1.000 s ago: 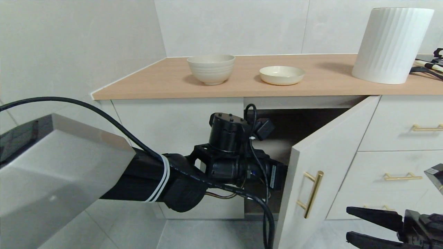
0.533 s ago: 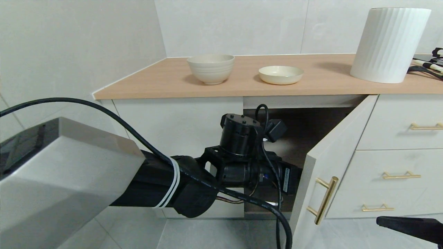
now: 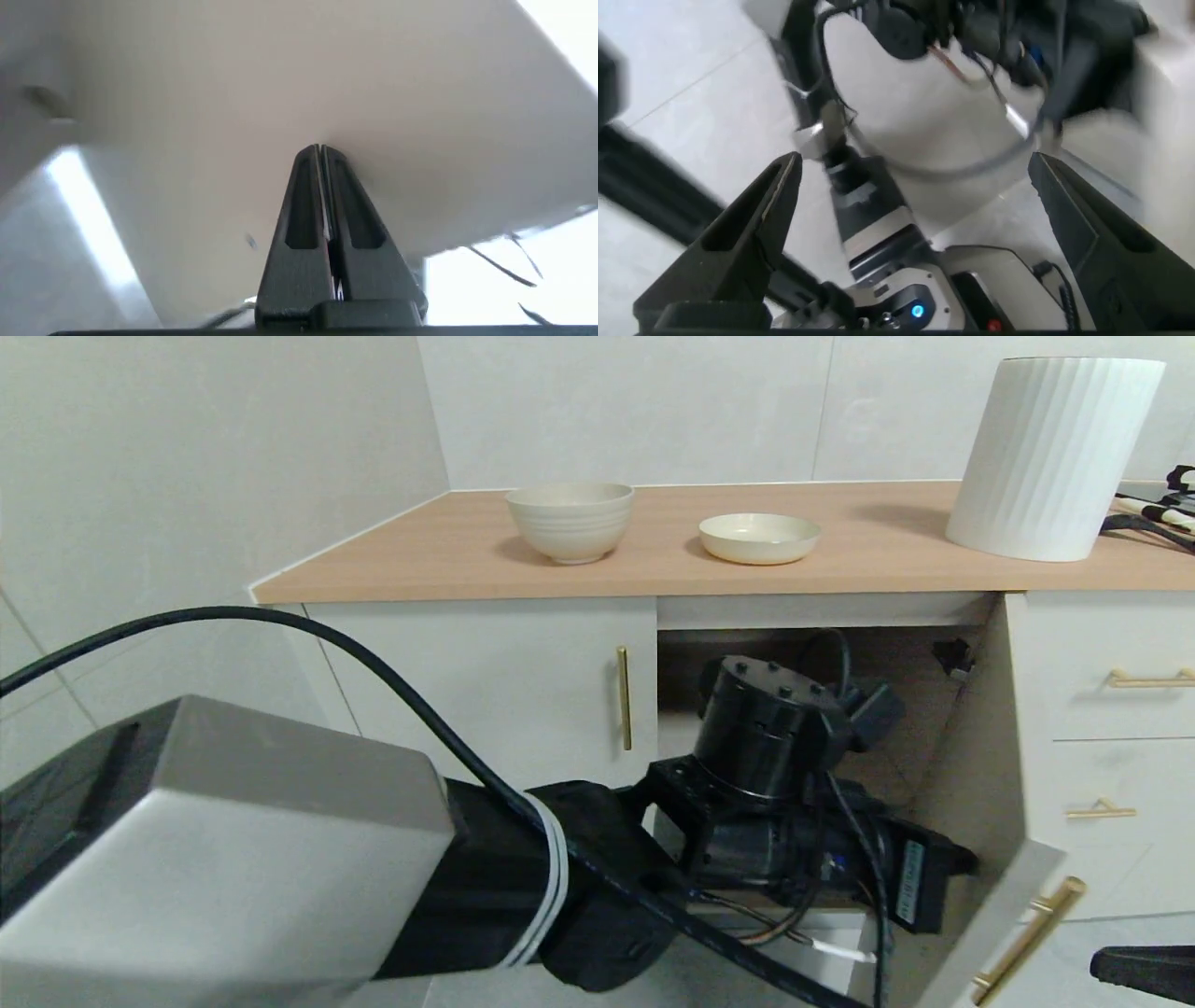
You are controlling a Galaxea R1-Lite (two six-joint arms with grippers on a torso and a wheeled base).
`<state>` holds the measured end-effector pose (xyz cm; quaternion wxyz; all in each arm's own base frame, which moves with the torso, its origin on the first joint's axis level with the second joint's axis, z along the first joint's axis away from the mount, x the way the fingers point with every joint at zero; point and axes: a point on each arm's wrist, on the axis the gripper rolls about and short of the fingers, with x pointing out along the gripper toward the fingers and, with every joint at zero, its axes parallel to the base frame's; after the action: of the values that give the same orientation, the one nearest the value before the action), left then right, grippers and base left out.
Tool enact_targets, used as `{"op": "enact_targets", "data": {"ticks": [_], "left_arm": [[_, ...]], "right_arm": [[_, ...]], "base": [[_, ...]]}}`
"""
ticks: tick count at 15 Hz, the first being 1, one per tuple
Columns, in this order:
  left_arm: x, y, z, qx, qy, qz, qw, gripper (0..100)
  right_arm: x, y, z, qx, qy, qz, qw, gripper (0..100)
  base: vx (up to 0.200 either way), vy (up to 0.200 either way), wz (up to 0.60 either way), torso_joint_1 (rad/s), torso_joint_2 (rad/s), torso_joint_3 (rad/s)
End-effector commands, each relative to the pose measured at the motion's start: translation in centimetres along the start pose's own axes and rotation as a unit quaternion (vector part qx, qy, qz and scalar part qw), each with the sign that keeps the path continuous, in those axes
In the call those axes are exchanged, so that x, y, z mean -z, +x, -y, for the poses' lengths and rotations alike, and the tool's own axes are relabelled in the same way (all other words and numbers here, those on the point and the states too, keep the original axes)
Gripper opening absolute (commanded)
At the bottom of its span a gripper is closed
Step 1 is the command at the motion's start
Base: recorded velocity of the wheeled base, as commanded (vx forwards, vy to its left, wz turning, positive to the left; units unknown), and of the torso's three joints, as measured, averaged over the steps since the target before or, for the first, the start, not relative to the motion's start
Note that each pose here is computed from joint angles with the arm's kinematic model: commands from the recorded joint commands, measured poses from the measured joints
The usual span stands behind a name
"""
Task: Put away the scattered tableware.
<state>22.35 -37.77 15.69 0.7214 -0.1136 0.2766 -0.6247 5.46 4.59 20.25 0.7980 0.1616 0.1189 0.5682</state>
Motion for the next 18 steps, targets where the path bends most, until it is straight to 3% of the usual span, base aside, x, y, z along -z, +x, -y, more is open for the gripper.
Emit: {"op": "enact_targets", "data": {"ticks": [1,2,3,4,5,8,10,12,13,14,16,18], "left_arm": [[0.2,0.9,2.0,0.016,0.007,-0.001,0.9998,0],[0.0,0.7,2.2,0.014,-0.010,0.005,0.9998,0],[-0.2,0.5,2.4,0.015,-0.017,0.009,0.9997,0],[-0.5,0.3,2.6,0.016,-0.018,0.017,0.9996,0],[-1.6,-1.0,2.7,-0.006,-0.015,0.044,0.9989,0],[-2.7,-4.1,1.6,-0.040,-0.022,0.067,0.9967,0],[-2.7,-9.3,-0.6,-0.099,-0.039,0.083,0.9908,0],[-2.2,-14.2,-1.9,-0.148,-0.043,0.099,0.9832,0],[-1.8,-16.9,-2.5,-0.178,-0.035,0.108,0.9775,0],[-1.6,-17.6,-2.7,-0.187,-0.033,0.109,0.9758,0],[-0.9,-23.2,-3.7,-0.256,-0.014,0.137,0.9569,0],[-0.7,-26.3,-2.8,-0.284,-0.001,0.163,0.9450,0]], "right_arm": [[0.0,-0.4,-0.4,-0.008,-0.009,0.007,1.000,100],[0.0,-0.4,-0.5,-0.011,-0.009,0.006,1.000,100],[0.0,-0.4,-0.5,-0.012,-0.009,0.005,1.000,100],[0.0,-0.4,-0.4,-0.011,-0.008,0.005,1.000,100],[0.0,-0.3,-0.3,-0.010,-0.005,0.002,1.000,100],[0.1,0.5,0.5,0.002,0.016,-0.013,1.000,100],[-0.6,3.1,3.3,0.074,0.059,-0.038,0.995,100],[-1.9,5.8,5.7,0.113,0.077,-0.055,0.989,100],[-2.3,7.1,7.1,0.146,0.081,-0.059,0.984,100],[-2.5,7.5,7.4,0.153,0.079,-0.059,0.983,100],[-5.3,10.2,9.2,0.163,0.060,-0.055,0.983,100],[-7.3,12.0,10.2,0.168,0.053,-0.068,0.982,100]], "base": [[0.000,0.000,0.00,0.000,0.00,0.000],[0.000,0.000,0.00,0.000,0.00,0.000],[0.000,0.000,0.00,0.000,0.00,0.000],[0.000,0.000,0.00,0.000,0.00,0.000],[0.000,0.000,0.00,0.000,0.00,0.000],[0.000,0.000,0.00,0.000,0.00,0.000],[0.000,0.000,0.00,0.000,0.00,0.000],[0.000,0.000,0.00,0.000,0.00,0.000],[0.000,0.000,0.00,0.000,0.00,0.000],[0.000,0.000,0.00,0.000,0.00,0.000],[0.000,0.000,0.00,0.000,0.00,0.000],[0.000,0.000,0.00,0.000,0.00,0.000]]}}
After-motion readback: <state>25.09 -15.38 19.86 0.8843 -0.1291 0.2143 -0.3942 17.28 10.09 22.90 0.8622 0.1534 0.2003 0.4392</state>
